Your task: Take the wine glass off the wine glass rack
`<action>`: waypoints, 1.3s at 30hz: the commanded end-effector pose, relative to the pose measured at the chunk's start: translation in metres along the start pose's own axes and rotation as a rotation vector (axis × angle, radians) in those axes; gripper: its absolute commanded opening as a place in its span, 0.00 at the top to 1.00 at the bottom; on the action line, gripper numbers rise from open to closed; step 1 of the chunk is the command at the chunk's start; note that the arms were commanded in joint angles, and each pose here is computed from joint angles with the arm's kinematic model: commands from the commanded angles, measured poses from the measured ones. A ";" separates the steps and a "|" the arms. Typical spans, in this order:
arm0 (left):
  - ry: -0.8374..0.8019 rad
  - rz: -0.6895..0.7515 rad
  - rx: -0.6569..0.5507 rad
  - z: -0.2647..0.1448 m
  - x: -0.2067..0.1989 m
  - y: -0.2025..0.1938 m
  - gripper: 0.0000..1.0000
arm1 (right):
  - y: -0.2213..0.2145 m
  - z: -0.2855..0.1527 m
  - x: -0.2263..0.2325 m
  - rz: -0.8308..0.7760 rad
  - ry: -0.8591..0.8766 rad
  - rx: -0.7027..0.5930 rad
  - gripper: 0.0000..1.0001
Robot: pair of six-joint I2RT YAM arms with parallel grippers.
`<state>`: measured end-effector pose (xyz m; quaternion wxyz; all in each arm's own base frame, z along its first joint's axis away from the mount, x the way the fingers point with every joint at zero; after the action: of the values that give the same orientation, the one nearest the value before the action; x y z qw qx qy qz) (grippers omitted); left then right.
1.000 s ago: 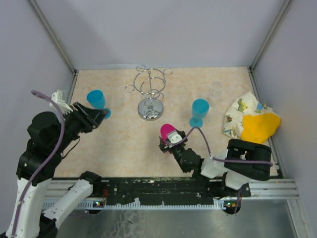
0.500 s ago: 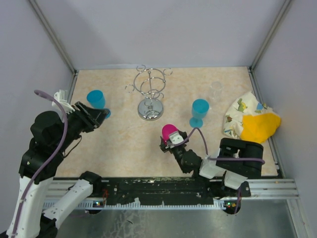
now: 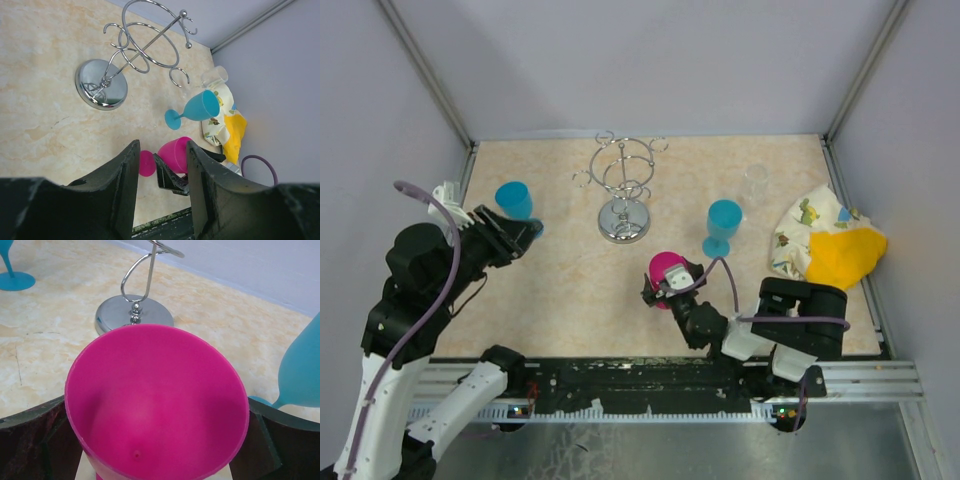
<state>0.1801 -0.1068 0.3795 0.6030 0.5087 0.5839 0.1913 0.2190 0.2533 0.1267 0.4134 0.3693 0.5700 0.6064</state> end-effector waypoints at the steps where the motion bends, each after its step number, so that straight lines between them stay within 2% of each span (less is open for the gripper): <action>1: -0.024 0.023 -0.014 0.003 -0.003 0.002 0.52 | 0.018 0.002 -0.010 0.087 -0.062 -0.072 0.01; 9: -0.011 0.035 -0.033 0.002 0.000 0.003 0.52 | 0.049 0.000 -0.010 0.124 -0.029 -0.081 0.01; 14: -0.023 0.048 -0.007 0.011 0.001 -0.003 0.51 | 0.063 -0.001 0.008 0.091 0.038 0.016 0.01; 21: -0.022 0.058 -0.007 0.023 0.004 -0.008 0.51 | 0.099 -0.010 0.001 0.104 0.000 0.008 0.01; 27: 0.015 0.097 -0.049 0.033 0.014 -0.006 0.50 | 0.136 -0.018 -0.014 0.168 -0.025 -0.024 0.01; 32: 0.050 0.195 -0.162 0.042 0.022 0.012 0.42 | 0.174 -0.030 -0.027 0.242 0.013 -0.045 0.01; 35: 0.050 0.249 -0.183 0.055 0.018 0.024 0.41 | 0.192 -0.030 -0.044 0.239 -0.017 -0.002 0.01; 39: 0.078 0.289 -0.161 0.084 0.019 0.030 0.40 | 0.201 -0.008 -0.072 0.195 -0.108 0.091 0.01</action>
<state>0.2433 -0.1079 0.3603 0.5828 0.5304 0.5385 0.2984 0.2030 0.1970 0.3228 0.3582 0.4445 0.5052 0.6473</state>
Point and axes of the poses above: each gripper's point midway between its finger pads, its own z axis out along the fingers, its own x axis along the line the jaws close on, y = z × x, the point moved 2 cm from there along -z, back along the fingers, and after that the axes turned 9 degrees about z, right-handed, at the moved point
